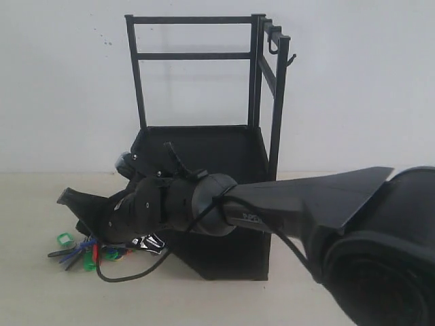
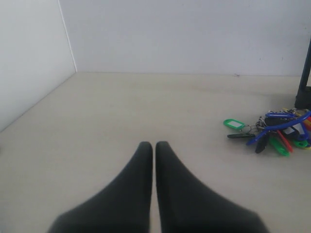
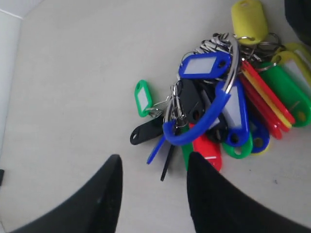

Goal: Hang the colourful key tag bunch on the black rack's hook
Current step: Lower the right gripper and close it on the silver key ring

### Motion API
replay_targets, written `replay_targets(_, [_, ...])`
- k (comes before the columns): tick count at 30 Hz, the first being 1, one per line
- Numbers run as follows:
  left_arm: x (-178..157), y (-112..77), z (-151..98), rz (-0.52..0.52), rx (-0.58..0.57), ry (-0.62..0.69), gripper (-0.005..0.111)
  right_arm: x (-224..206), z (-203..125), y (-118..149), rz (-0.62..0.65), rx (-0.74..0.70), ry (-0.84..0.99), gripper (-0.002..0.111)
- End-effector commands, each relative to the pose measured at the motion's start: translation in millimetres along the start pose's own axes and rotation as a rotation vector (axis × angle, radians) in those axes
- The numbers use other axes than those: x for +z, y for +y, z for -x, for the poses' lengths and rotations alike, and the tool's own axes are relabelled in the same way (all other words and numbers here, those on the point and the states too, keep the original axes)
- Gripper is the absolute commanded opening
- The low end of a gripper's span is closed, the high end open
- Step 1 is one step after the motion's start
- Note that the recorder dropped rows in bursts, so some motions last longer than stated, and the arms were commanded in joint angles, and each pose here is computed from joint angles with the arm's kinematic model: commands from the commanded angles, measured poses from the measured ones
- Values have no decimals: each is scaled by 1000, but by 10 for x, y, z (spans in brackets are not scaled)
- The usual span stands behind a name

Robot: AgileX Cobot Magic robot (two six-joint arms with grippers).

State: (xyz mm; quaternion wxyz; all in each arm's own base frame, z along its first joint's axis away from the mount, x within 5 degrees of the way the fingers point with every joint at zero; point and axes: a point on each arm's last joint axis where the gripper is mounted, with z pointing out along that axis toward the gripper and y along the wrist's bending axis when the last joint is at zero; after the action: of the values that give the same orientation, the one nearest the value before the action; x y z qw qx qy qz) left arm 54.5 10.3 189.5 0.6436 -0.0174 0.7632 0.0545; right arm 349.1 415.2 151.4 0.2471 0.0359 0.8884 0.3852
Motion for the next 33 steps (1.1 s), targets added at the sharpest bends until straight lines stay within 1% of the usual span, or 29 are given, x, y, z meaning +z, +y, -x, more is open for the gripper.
replay_targets(1, [1, -1, 7, -2, -5, 0, 4, 104, 114, -97, 20, 60, -62, 42])
replay_targets(6, [1, -1, 7, -2, -5, 0, 4, 179, 166, -253, 4, 124, -80, 42])
replay_targets(12, [1, -1, 7, -2, -5, 0, 4, 232, 207, -310, 32, 178, -135, 42])
replay_targets(17, [1, -1, 7, -2, -5, 0, 4, 280, 190, -362, 35, 222, -146, 42])
replay_targets(22, [1, -1, 7, -2, -5, 0, 4, 282, 179, -355, 36, 221, -145, 42])
replay_targets(30, [1, -1, 7, -2, -5, 0, 4, 295, 60, -223, 77, 193, -159, 42])
replay_targets(33, [1, -1, 7, -2, -5, 0, 4, 295, 57, -211, 84, 192, -166, 42])
